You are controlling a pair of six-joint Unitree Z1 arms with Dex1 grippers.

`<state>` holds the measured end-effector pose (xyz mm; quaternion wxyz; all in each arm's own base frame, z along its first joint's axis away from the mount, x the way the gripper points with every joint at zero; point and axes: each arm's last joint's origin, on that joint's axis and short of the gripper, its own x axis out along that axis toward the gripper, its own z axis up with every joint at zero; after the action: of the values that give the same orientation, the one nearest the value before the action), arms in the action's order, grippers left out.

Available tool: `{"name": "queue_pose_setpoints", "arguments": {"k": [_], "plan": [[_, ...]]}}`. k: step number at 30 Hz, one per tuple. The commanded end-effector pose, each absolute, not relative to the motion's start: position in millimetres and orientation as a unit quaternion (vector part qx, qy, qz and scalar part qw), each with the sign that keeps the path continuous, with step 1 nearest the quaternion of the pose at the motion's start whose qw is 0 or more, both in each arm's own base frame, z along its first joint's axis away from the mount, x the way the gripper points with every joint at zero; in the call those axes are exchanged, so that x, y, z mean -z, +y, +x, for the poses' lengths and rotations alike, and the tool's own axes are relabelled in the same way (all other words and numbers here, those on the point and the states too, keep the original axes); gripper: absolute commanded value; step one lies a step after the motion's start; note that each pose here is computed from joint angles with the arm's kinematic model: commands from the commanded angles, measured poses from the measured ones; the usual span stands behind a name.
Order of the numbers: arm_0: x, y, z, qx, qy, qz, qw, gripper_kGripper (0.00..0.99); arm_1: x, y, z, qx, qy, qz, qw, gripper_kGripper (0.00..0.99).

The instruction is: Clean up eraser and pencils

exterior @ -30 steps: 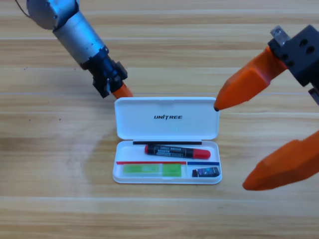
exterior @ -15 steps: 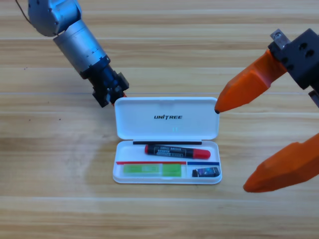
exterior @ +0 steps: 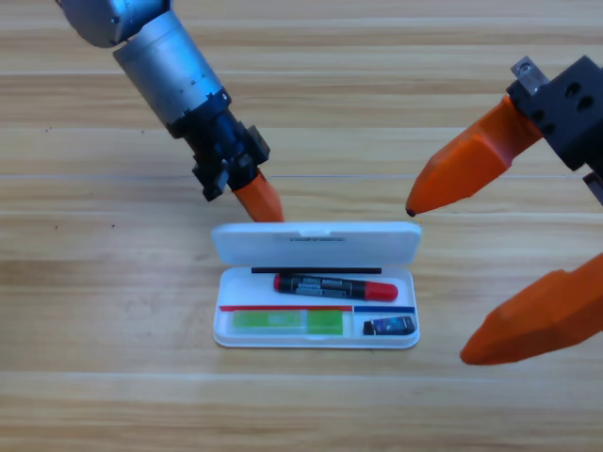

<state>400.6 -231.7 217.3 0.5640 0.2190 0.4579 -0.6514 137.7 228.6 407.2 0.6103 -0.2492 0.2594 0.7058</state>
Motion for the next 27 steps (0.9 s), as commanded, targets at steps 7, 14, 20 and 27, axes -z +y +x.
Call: {"name": "queue_pose_setpoints", "arguments": {"k": [7,14,20,27], "plan": [[-194.4,-246.9,376.6,0.662,0.480,0.222,0.531,0.000,-405.4,229.2,128.0,-0.721,0.250,-0.243,0.599,0.989],[-184.1,-247.8,369.8,0.660,0.482,0.230,0.528,0.000,-405.1,229.7,128.1,-0.723,0.251,-0.241,0.597,0.989],[-171.5,-246.7,367.0,0.649,0.481,0.247,0.535,0.000,-404.9,229.7,127.6,-0.726,0.251,-0.238,0.594,0.989],[-164.4,-243.1,363.0,0.629,0.481,0.270,0.548,0.000,-404.1,230.5,128.1,-0.726,0.253,-0.238,0.594,0.989]]}}
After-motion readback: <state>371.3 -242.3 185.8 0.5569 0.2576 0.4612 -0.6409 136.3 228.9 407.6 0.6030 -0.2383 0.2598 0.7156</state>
